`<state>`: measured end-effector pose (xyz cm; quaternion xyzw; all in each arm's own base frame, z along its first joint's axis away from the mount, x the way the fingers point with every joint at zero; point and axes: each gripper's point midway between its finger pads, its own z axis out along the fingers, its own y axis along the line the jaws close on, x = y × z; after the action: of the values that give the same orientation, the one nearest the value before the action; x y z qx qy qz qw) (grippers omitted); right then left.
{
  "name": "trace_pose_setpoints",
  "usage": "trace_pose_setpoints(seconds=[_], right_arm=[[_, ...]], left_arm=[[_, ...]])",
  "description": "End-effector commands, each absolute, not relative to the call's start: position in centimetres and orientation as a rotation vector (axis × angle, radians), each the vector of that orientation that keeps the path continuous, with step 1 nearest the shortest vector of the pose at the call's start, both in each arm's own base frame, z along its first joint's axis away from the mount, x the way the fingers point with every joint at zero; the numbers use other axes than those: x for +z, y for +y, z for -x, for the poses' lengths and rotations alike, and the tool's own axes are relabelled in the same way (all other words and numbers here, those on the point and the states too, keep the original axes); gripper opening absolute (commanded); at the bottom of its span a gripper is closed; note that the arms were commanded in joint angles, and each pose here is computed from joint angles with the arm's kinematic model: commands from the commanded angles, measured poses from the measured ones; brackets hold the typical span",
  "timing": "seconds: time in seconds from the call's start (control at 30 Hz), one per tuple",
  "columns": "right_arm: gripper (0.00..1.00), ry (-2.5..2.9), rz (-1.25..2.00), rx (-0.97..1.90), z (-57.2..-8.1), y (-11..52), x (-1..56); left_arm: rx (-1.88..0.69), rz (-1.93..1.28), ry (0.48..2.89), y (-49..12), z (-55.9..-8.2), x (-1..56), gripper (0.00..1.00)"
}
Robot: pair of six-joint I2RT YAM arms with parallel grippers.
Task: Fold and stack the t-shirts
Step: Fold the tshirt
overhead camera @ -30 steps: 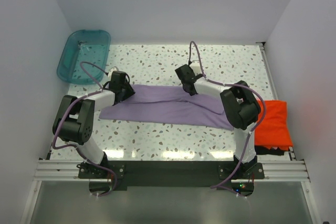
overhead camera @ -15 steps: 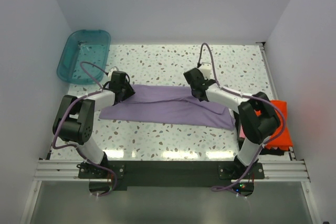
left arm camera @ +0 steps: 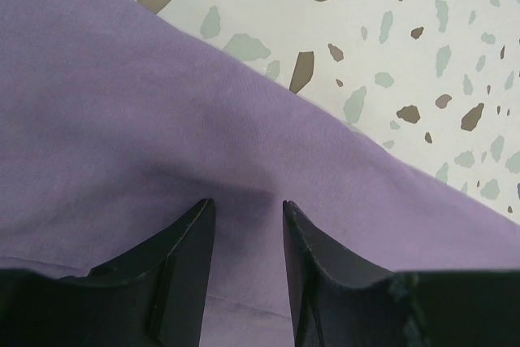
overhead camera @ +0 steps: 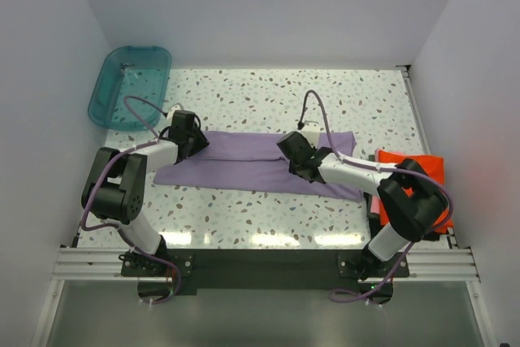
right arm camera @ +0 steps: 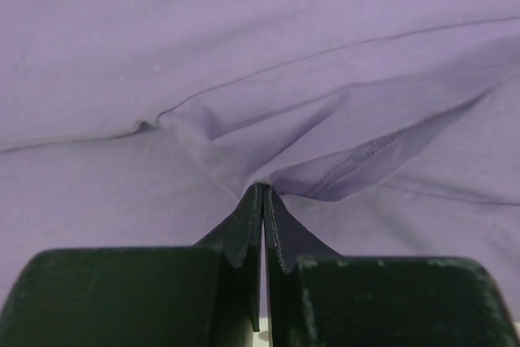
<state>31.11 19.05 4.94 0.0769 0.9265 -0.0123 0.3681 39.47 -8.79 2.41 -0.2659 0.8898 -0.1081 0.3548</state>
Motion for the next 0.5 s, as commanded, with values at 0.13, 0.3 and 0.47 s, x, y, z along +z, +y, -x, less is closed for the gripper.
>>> trace_pose_setpoints(seconds=[0.13, 0.3, 0.47], right_arm=[[0.00, 2.293, -0.283, 0.063, -31.1, 22.3, 5.9], [0.00, 2.274, -0.278, 0.055, -30.3, 23.1, 6.1], [0.00, 2.271, -0.277, 0.067, -29.4, 23.6, 6.2]], left_arm=[[-0.298, 0.666, 2.275, -8.9, -40.0, 2.3, 0.44], [-0.303, 0.667, 2.273, -8.8, -40.1, 2.3, 0.44], [-0.314, 0.666, 2.274, -8.9, -40.2, 2.2, 0.44]])
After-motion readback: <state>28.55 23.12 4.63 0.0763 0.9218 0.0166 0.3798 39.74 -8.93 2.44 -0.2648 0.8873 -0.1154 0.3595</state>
